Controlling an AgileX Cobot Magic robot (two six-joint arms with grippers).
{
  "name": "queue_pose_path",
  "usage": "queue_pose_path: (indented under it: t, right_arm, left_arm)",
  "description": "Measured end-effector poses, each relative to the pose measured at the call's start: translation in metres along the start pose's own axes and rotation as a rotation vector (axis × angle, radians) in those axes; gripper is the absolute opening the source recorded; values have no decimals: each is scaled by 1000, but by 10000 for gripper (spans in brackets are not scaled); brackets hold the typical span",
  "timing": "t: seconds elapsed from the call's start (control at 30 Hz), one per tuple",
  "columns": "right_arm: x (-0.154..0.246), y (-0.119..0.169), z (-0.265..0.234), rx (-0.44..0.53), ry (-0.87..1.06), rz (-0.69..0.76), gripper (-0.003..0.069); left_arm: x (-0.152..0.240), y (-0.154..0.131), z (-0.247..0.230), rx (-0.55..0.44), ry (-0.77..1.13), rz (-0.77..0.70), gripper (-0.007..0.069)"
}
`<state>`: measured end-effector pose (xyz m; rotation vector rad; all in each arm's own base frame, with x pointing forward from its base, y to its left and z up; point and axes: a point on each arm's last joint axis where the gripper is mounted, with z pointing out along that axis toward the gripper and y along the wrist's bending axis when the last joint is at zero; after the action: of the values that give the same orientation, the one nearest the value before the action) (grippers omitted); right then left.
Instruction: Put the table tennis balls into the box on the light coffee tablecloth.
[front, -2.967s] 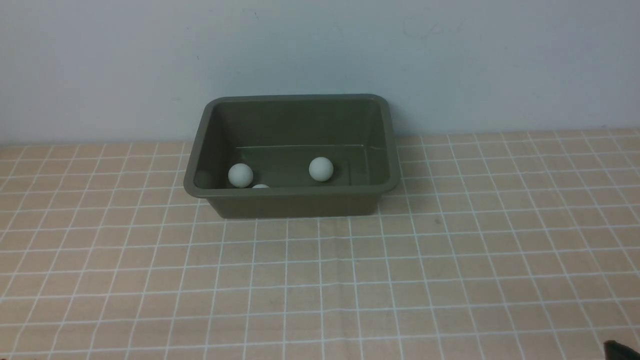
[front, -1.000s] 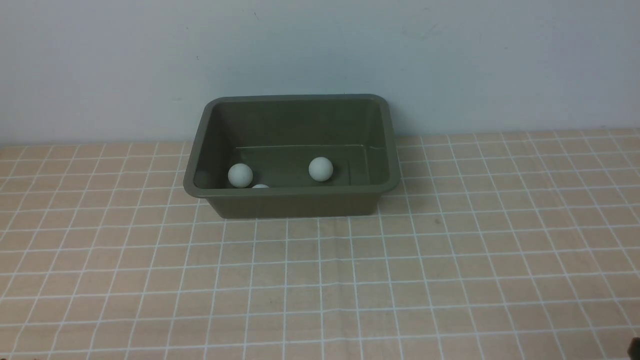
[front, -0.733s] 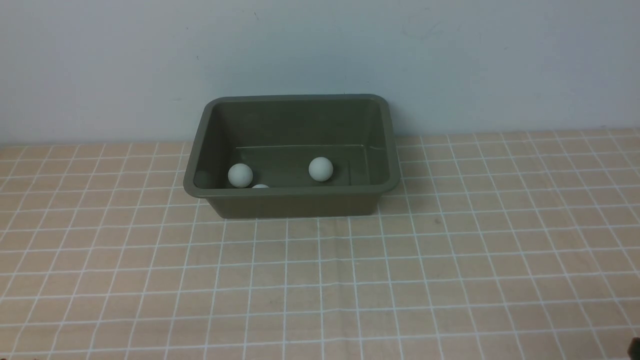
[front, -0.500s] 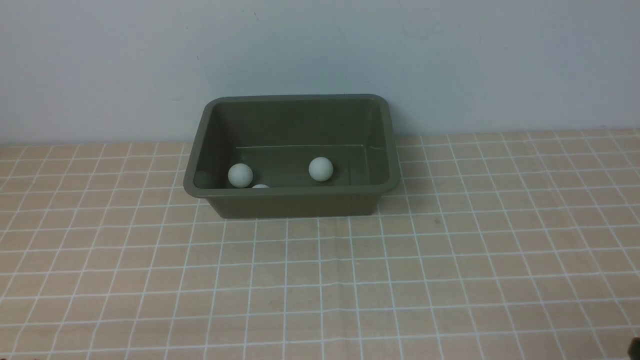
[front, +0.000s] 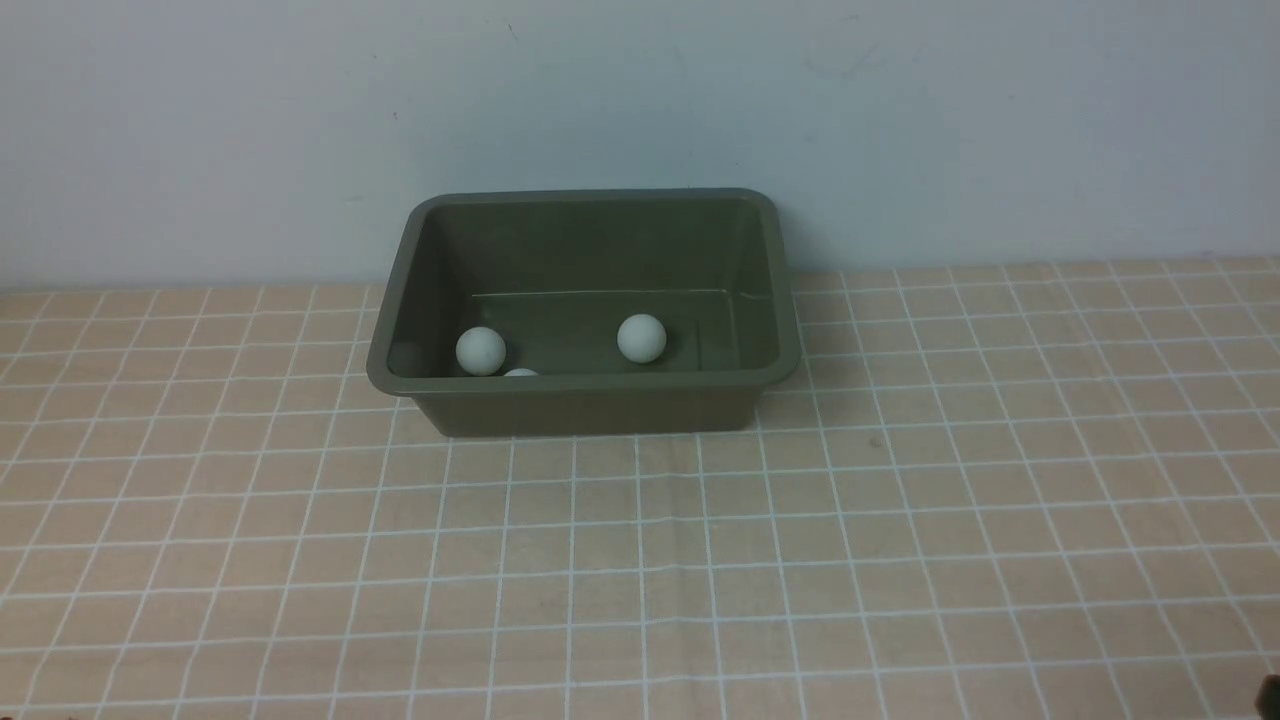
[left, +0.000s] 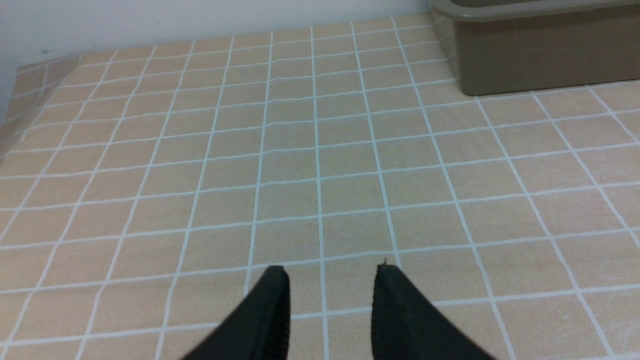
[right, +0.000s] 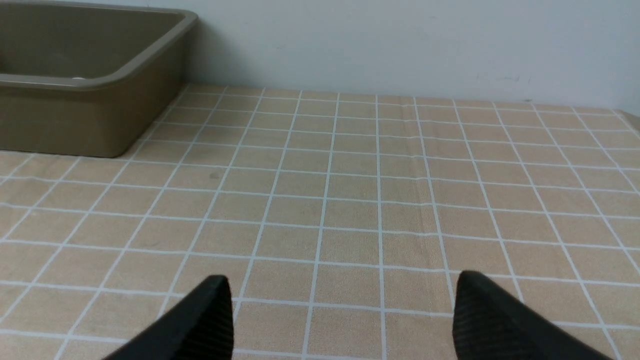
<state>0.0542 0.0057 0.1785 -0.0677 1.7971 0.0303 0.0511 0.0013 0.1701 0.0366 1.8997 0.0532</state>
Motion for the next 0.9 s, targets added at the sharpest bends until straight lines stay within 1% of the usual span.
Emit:
queue_pose_path:
  t: [0.2, 0.37, 0.43, 0.67, 0.9]
  right_arm:
    - [0, 0, 0, 0, 0, -1, 536]
    - [0, -1, 0, 16, 7, -29, 536]
    - [1, -2, 0, 25, 8, -19, 536]
    - [1, -6, 0, 62, 7, 86, 536]
    - [1, -6, 0, 69, 7, 90, 536]
  left_arm:
    - [0, 0, 0, 0, 0, 0, 183]
    - [0, 0, 0, 0, 0, 0, 183]
    - [0, 0, 0, 0, 0, 0, 183]
    - [0, 0, 0, 0, 0, 0, 183]
    - [0, 0, 0, 0, 0, 0, 183]
